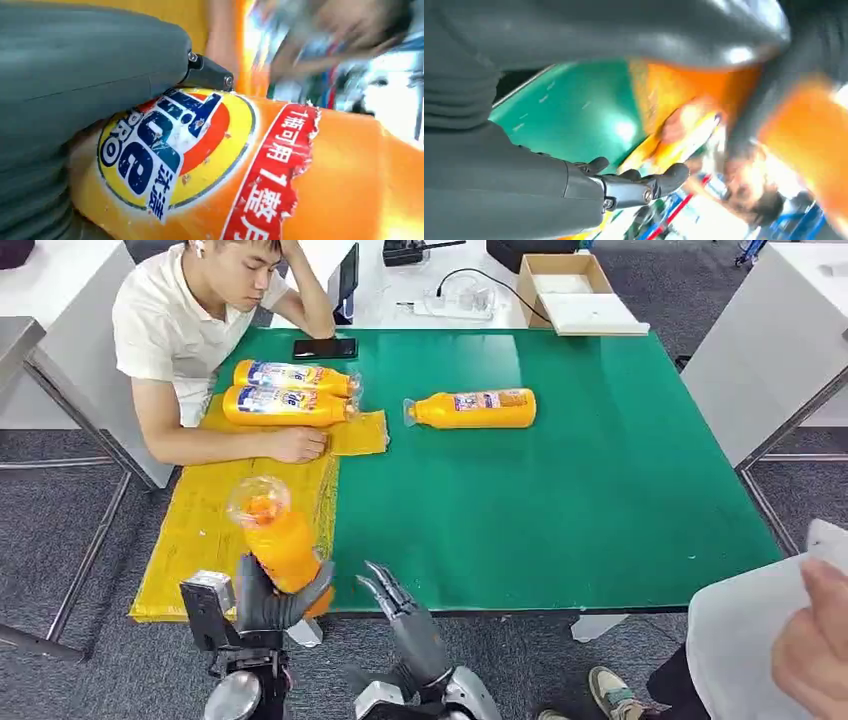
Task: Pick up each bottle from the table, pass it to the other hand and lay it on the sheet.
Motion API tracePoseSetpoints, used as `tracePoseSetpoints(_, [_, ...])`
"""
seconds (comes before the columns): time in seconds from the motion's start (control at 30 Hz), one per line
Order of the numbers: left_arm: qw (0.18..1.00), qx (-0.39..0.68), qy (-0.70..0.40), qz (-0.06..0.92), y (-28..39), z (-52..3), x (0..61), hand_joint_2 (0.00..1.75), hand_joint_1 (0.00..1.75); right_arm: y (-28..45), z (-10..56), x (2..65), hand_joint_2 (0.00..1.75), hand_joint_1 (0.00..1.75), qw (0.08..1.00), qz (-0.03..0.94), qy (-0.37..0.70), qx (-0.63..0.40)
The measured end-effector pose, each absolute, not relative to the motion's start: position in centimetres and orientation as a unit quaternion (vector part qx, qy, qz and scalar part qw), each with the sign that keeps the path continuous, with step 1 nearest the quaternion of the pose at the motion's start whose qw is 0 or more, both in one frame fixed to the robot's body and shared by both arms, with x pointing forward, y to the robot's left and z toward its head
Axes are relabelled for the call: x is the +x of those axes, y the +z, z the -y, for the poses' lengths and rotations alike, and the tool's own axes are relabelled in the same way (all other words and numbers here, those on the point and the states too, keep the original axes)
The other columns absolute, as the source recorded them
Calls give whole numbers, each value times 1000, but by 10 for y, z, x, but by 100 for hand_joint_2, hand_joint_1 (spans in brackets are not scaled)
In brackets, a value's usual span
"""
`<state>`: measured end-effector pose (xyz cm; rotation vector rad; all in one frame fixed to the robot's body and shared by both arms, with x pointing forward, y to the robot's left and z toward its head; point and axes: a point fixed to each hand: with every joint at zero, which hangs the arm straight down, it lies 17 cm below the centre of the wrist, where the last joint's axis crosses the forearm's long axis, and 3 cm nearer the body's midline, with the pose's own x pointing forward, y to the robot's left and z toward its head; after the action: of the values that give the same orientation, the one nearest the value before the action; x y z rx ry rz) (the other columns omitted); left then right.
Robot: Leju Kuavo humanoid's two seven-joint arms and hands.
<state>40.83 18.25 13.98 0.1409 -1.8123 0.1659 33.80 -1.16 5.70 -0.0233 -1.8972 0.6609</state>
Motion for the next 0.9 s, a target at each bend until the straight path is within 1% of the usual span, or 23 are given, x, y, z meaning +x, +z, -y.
tracePoseSetpoints(0.1, [571, 215, -16, 792, 141, -212, 408, 175, 175, 62, 45, 341, 0, 0, 542, 802, 246, -51])
tracePoseSetpoints(0.23, [544, 330, -101, 765, 133, -232, 408, 175, 175, 75, 78, 342, 0, 0, 546, 808, 205, -87])
tracePoseSetpoints(0.3, [538, 365, -136, 748, 126, -238, 412, 175, 175, 82, 90, 342, 0, 0, 546, 811, 186, -97])
tracePoseSetpoints(0.4, [545, 385, -177, 723, 111, -238, 425, 175, 175, 92, 100, 343, 0, 0, 544, 816, 166, -102])
tracePoseSetpoints(0.63, [567, 398, -267, 670, 74, -229, 474, 175, 175, 97, 94, 346, 0, 0, 545, 819, 163, -74])
tracePoseSetpoints(0.9, [598, 403, -310, 619, 51, -237, 516, 175, 175, 100, 86, 354, 0, 0, 547, 820, 161, -57])
